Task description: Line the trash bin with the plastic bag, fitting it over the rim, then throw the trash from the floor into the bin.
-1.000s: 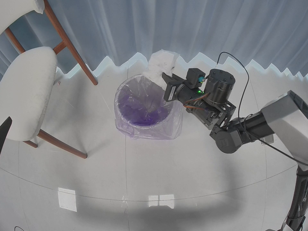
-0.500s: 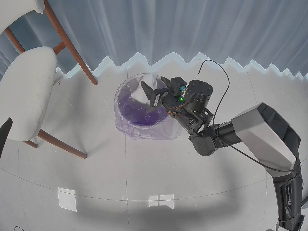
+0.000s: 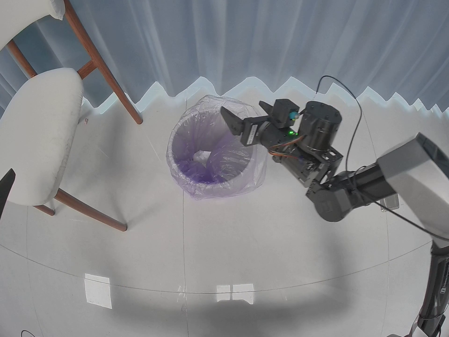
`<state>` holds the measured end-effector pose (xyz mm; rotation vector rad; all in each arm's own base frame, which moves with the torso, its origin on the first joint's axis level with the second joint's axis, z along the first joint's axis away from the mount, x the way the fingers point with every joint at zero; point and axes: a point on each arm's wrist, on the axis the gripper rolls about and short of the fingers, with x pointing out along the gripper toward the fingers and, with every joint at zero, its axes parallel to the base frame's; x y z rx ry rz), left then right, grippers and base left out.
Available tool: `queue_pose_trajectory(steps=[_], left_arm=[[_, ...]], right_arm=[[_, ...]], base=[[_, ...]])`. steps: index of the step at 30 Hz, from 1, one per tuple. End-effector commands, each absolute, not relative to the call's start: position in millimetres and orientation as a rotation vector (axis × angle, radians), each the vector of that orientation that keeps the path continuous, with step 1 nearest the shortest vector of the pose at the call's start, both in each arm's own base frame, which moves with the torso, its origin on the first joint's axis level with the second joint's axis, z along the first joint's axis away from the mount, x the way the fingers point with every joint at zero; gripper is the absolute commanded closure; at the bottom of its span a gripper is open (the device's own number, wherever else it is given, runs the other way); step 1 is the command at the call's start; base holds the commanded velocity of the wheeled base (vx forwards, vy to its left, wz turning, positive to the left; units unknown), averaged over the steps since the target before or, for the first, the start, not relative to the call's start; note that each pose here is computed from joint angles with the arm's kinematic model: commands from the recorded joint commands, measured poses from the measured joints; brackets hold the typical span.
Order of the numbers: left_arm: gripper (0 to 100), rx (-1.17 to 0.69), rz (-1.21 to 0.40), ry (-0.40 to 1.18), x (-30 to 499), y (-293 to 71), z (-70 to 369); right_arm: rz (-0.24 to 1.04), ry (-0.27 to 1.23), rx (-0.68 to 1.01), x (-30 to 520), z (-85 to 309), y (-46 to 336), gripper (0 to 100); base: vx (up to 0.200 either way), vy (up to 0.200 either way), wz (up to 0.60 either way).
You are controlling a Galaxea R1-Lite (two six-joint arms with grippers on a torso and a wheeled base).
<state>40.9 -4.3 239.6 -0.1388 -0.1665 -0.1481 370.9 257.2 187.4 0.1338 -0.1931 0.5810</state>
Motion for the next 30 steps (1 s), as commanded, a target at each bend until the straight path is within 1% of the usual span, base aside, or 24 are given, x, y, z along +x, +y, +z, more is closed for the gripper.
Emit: queue_pose_trajectory(steps=[1,6,7,8,9,11,14,17,21,22,23,24,26,28,29,30], left_arm=[[0,-0.14,-0.163,-0.183,33.4,-4.2,235.3],[0,-0.142,-0.162,-0.19,28.1,-3.8,230.1],[0,-0.142,-0.162,-0.19,28.1,-3.8,230.1],[0,-0.145,-0.162,-0.184,24.1,-3.5,220.8],[0,-0.147,-0.164,-0.179,21.2,-3.3,214.2],[0,-0.145,-0.165,-0.176,17.0,-3.0,205.5],[0,-0.145,-0.156,-0.16,9.7,-2.3,185.3],[0,-0.14,-0.141,-0.152,3.6,-1.8,166.3],[0,-0.118,-0.109,-0.12,-11.8,-1.0,116.9],[0,-0.115,-0.105,-0.118,-13.8,-0.9,111.3],[0,-0.102,-0.092,-0.107,-20.2,-1.1,92.2],[0,-0.098,-0.075,-0.079,-23.2,-1.4,84.0],[0,-0.097,-0.054,-0.028,-23.7,-1.4,80.5],[0,-0.09,-0.066,-0.055,-23.3,-1.6,82.0],[0,-0.077,-0.079,-0.057,-23.2,-1.9,81.9],[0,-0.065,-0.095,-0.055,-23.1,-2.2,81.9]], right_arm=[[0.441,-0.213,0.124,288.9,243.8,145.1,0],[0.256,-0.21,0.101,233.0,244.1,65.7,0],[0.256,-0.21,0.101,233.0,244.1,65.7,0],[0.172,-0.207,0.089,204.4,237.1,38.2,0],[0.139,-0.207,0.083,188.7,232.2,26.3,0],[0.117,-0.211,0.074,166.6,225.4,14.9,0],[0.105,-0.214,0.057,125.8,208.9,2.5,0],[0.128,-0.203,0.05,97.4,192.1,1.6,0],[0.134,-0.166,0.017,59.7,160.8,2.4,0],[0.133,-0.159,0.01,56.2,156.6,2.5,0],[0.13,-0.138,0.009,45.2,149.3,2.6,0],[0.129,-0.11,0.016,37.2,142.7,2.6,0],[0.127,-0.085,0.021,24.3,132.9,2.8,0],[0.125,-0.062,0.014,-1.2,109.9,3.1,0],[0.121,-0.023,0.004,-16.2,88.1,3.4,0],[0.126,0.011,-0.021,-24.0,76.6,3.0,0]], base=[[0.0,0.0,0.0],[0.0,0.0,0.0],[0.0,0.0,0.0],[0.0,0.0,0.0],[0.0,0.0,0.0],[0.0,0.0,0.0],[0.0,0.0,0.0],[0.0,0.0,0.0],[0.0,0.0,0.0],[0.0,0.0,0.0],[0.0,0.0,0.0],[0.0,0.0,0.0],[0.0,0.0,0.0],[0.0,0.0,0.0],[0.0,0.0,0.0],[0.0,0.0,0.0]])
